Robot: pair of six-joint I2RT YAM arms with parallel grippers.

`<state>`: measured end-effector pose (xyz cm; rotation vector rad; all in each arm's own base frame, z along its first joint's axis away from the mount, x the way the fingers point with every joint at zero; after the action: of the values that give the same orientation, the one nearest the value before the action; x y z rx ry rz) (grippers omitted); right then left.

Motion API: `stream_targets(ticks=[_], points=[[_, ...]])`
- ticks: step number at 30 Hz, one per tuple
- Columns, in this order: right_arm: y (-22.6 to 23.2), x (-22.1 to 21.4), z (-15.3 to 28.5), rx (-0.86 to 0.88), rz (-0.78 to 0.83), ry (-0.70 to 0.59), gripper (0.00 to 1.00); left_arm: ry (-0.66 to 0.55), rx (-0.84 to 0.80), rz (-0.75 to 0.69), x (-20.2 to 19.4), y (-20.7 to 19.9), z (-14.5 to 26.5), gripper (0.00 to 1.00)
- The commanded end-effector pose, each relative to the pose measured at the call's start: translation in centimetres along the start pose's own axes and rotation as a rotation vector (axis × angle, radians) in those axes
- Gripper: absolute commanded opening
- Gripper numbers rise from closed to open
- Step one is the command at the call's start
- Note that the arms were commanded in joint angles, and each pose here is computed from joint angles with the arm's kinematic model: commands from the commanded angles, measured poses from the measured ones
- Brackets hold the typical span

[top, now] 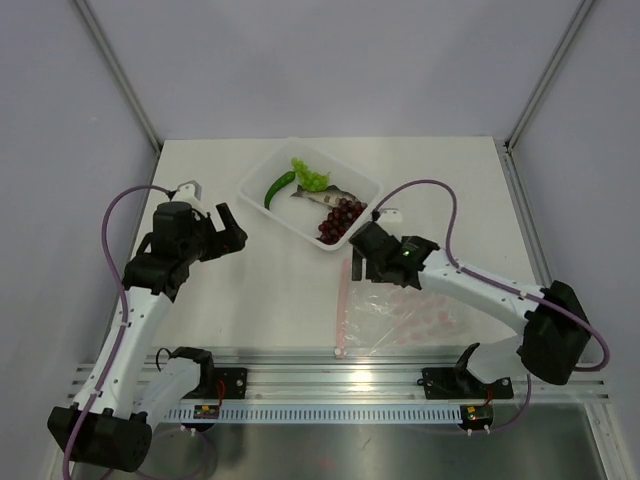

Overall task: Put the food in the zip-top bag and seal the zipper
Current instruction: Pick up the zipper food storage bag at the center of the board.

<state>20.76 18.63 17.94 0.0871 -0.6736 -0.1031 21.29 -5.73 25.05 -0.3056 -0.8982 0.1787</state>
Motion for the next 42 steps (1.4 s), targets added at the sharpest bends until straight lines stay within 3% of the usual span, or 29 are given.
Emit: stream_targets(ticks=[1, 4, 13, 25, 29, 30, 32, 37, 42], points=[[3.4, -1.6, -0.6, -0.010, 0.019, 0.005, 0.87, -0.005, -0.014, 0.012, 0.2, -0.2, -0.5, 0.99], [5.9, -3.2, -1.4, -0.007, 0.075, 0.031, 0.78, 0.003, -0.010, 0.015, 0.0, -0.1, -0.7, 0.99], [9.5, -6.1, -4.2, -0.064, 0.168, 0.106, 0.76, 0.011, -0.005, 0.011, -0.2, 0.1, -0.7, 0.99], [9.1, -8.2, -5.8, -0.150, 0.163, 0.145, 0.46, 0.040, -0.023, 0.018, -0.8, 0.0, -1.4, 0.99], [8.9, -8.6, -6.0, -0.154, 0.147, 0.152, 0.24, 0.042, -0.030, 0.018, -0.9, -0.1, -1.4, 0.99], [8.8, -8.5, -5.9, -0.154, 0.139, 0.149, 0.11, 0.041, -0.032, 0.018, -0.9, -0.1, -1.4, 0.99], [8.7, -8.3, -5.6, -0.153, 0.132, 0.141, 0.00, 0.041, -0.034, 0.018, -0.9, -0.1, -1.3, 0.99], [8.7, -6.8, -3.7, -0.086, 0.118, 0.096, 0.00, 0.053, -0.082, 0.027, -1.2, -0.6, -1.3, 0.99], [9.3, -5.0, -0.6, 0.114, 0.093, 0.045, 0.00, 0.173, -0.351, 0.053, -3.8, -3.1, -1.6, 0.99]])
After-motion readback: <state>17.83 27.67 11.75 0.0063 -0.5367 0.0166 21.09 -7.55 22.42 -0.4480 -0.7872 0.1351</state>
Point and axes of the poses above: each gripper's point midway between its finger pads, its own z axis back along the fingers, its own y axis along the line the jaws close on, x = y × z, the point moved 7 cm from there along z, back along the fingers, and after that the axes turned 2 degrees about -z, right-handed, at the moved point
